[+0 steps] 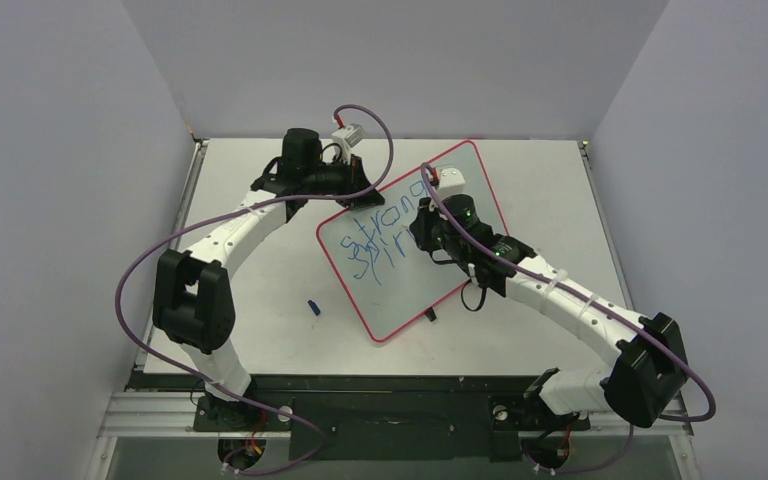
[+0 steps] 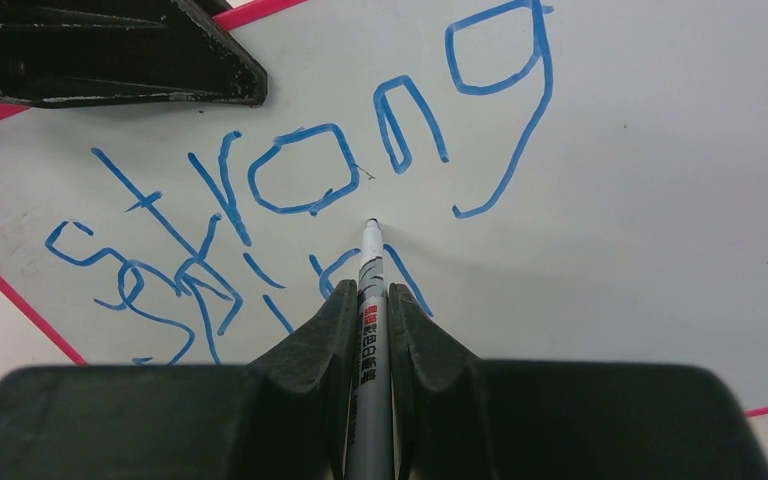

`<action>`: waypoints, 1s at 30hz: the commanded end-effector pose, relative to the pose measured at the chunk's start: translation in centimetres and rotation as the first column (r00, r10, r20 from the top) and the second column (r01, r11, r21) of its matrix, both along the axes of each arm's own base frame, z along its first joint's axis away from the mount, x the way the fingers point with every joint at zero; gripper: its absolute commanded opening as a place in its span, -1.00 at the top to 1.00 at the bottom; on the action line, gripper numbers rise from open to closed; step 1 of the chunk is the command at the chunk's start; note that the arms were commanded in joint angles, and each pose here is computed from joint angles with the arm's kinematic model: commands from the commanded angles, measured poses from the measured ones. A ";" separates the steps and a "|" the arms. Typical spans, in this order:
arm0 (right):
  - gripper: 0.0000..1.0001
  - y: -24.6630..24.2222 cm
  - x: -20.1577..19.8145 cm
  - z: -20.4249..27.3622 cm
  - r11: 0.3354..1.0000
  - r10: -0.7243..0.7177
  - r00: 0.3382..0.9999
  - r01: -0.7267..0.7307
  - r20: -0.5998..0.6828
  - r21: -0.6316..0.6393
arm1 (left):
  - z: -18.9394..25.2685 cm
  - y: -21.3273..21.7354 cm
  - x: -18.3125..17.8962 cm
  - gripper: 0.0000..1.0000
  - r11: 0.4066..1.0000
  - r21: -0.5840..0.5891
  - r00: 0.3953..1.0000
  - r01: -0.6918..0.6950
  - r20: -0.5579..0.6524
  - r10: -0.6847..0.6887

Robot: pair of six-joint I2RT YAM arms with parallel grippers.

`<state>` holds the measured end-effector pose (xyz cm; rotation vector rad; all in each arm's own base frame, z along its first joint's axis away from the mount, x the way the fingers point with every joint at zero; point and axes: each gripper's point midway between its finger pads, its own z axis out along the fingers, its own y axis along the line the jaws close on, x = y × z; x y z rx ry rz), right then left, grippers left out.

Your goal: Write a sentence on the whiteboard

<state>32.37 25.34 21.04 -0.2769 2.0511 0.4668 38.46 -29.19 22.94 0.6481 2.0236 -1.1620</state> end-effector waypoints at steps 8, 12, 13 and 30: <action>1.00 -2.0 -0.1 4.7 0.997 -0.062 0.993 0.058 0.098 0.045 | 2.4 -0.6 -0.6 1.00 0.999 0.003 0.987 0.052 0.154 -0.052; 1.00 -2.4 0.0 4.5 0.997 -0.071 0.993 0.068 0.098 0.036 | 2.5 -0.6 -0.6 1.00 0.999 0.003 0.986 0.052 0.156 -0.052; 1.00 -2.5 0.0 4.2 0.997 -0.072 0.993 0.070 0.095 0.031 | 2.5 -0.6 -0.6 1.00 0.999 0.003 0.987 0.052 0.155 -0.051; 1.00 -1.7 0.4 1.6 0.998 -0.059 0.997 0.059 0.044 0.009 | 2.5 -0.6 -0.6 1.00 0.999 0.004 0.986 0.051 0.156 -0.051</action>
